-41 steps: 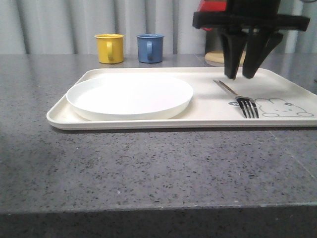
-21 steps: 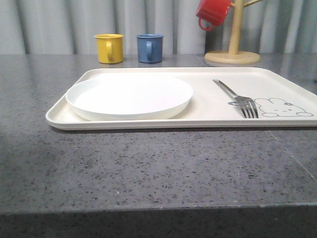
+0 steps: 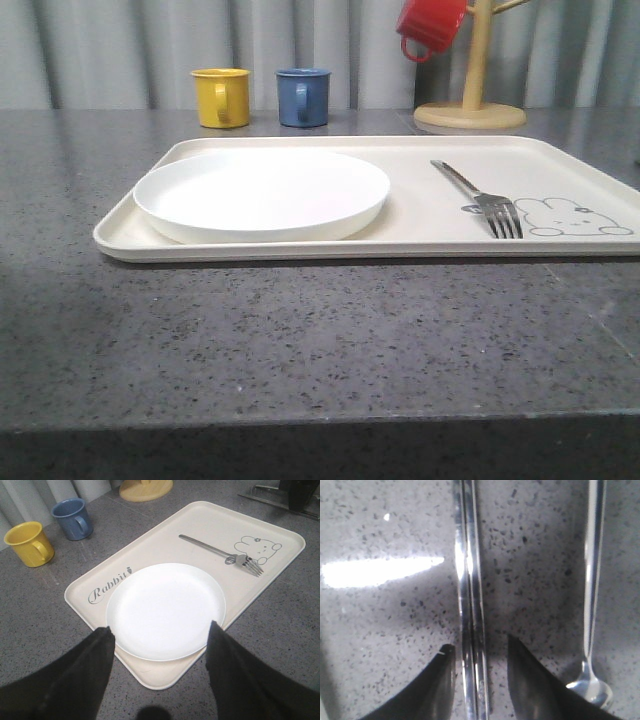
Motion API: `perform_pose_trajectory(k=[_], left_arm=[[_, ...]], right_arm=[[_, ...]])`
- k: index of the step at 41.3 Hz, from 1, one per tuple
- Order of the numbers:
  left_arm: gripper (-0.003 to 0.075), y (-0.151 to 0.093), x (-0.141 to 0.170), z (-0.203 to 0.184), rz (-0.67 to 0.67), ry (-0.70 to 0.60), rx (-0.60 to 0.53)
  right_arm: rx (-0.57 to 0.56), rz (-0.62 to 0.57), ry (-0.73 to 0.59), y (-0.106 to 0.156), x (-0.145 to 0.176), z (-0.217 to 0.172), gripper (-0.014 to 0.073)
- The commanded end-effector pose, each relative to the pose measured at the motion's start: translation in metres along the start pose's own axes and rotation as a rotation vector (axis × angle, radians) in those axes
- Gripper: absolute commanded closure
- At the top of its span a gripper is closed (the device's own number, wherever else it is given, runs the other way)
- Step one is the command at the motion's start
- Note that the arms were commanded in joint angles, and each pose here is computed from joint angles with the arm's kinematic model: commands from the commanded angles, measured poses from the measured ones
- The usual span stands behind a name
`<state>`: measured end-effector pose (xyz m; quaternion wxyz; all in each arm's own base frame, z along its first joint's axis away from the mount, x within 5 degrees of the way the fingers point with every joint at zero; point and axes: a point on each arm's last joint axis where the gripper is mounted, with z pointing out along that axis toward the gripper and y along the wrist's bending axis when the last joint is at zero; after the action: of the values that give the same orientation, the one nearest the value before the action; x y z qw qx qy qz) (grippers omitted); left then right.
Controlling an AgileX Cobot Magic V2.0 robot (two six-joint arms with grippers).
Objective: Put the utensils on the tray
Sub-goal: 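Grasp the steel chopsticks with the right gripper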
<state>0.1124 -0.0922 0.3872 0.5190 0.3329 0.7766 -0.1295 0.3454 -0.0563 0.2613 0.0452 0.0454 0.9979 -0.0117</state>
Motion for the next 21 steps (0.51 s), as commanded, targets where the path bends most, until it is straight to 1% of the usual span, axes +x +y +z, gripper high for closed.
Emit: perform_pose_trajectory(k=[1,3,7,9,21], left_arm=[[0.0312,0.0003,-0.0147,-0.0062,-0.01,-0.108,0.003],[0.0312,0.0003,-0.0147,-0.0062,-0.01,-0.108,0.003],[0.0312,0.0003,-0.0147,-0.0062,-0.01,-0.108,0.003],[0.0312,0.0003,-0.0147,-0.0062,-0.01,-0.108,0.003],[0.0312,0.0003,-0.0147,-0.0062,-0.01,-0.108,0.003]], right_arm=[[-0.001,-0.009,0.033,-0.0003,0.0087,-0.0177,0.0316],[-0.003,-0.009,0.034,-0.0002,0.0085,-0.0172,0.0345],[-0.002,-0.009,0.033,-0.0003,0.0082,-0.0169,0.0436],[-0.002,-0.009,0.031,-0.0003,0.0078,-0.0165,0.046],[-0.002,-0.011,0.024,-0.0003,0.0071,-0.0165,0.0474]])
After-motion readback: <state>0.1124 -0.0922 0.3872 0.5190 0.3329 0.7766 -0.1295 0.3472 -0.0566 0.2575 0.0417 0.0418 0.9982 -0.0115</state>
